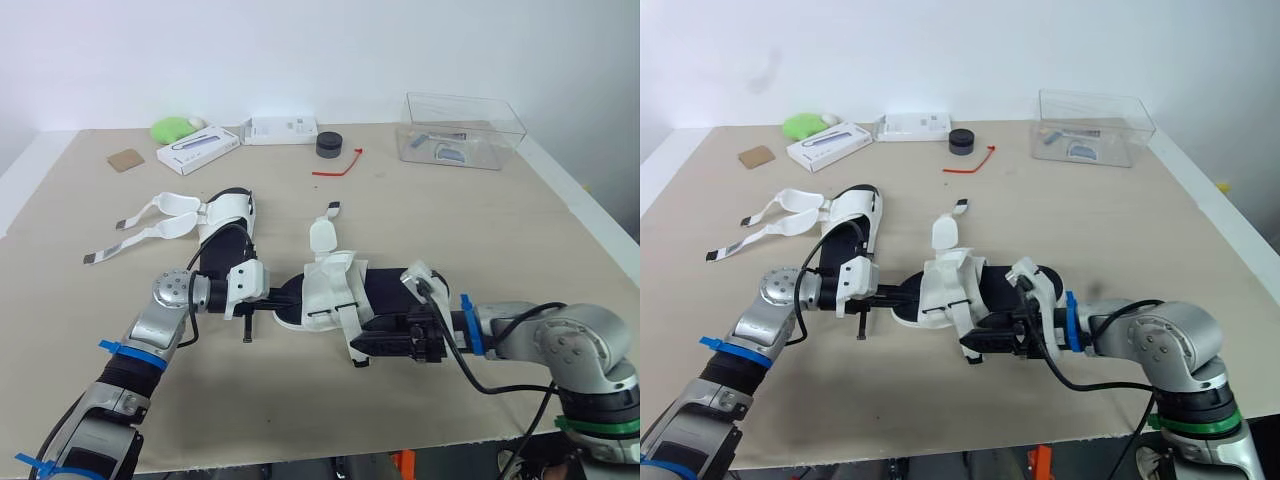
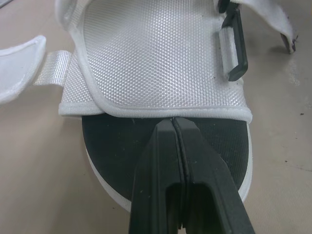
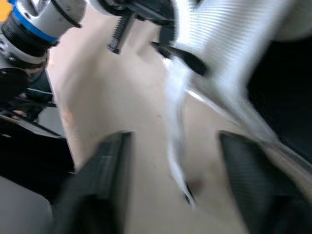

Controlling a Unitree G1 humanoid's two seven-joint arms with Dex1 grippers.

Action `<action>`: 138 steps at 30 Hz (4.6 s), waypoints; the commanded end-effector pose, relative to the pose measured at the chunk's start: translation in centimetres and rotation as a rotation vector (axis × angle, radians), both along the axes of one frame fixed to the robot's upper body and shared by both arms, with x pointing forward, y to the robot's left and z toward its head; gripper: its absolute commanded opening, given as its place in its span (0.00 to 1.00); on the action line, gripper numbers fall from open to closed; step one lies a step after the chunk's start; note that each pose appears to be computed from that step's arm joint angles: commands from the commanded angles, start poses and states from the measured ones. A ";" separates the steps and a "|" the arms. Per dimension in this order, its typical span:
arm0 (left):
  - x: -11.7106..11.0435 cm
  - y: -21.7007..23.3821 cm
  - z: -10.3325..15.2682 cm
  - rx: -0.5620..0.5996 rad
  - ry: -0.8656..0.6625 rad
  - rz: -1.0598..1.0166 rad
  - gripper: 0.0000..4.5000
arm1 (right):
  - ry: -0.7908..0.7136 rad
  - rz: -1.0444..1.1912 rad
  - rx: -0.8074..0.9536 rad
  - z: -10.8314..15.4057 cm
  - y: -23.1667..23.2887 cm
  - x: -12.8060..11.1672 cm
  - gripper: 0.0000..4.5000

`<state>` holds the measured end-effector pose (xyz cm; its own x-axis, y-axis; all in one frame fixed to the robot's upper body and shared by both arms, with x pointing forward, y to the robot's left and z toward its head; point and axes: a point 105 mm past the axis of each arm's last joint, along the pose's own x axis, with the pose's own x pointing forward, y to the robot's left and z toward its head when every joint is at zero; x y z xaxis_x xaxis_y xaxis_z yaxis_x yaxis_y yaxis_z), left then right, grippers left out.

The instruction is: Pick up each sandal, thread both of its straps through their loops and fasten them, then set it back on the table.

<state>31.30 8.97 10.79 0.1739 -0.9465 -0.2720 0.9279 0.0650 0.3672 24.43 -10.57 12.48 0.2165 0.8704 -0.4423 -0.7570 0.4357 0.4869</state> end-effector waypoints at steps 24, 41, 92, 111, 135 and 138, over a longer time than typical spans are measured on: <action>-0.1 0.5 -1.0 0.036 0.015 0.017 0.00 | 0.045 0.228 -0.087 0.2 0.4 -5.1 0.45; 0.0 0.4 -0.9 0.032 0.015 0.019 0.00 | -1.662 1.006 -0.473 4.8 -1.5 -1.0 0.99; 0.0 1.2 -1.8 0.065 0.026 0.044 0.00 | -0.689 -0.096 0.097 4.6 1.5 6.7 0.01; -0.2 1.3 -2.0 0.066 0.031 0.053 0.00 | -0.890 -0.107 -0.044 7.7 0.4 8.2 0.63; -0.1 1.3 -2.0 0.072 0.030 0.051 0.00 | -0.872 0.240 -0.275 6.0 4.9 11.4 0.00; -0.1 1.4 -2.0 0.072 0.032 0.054 0.00 | -0.863 0.237 -0.308 6.3 4.3 11.7 0.00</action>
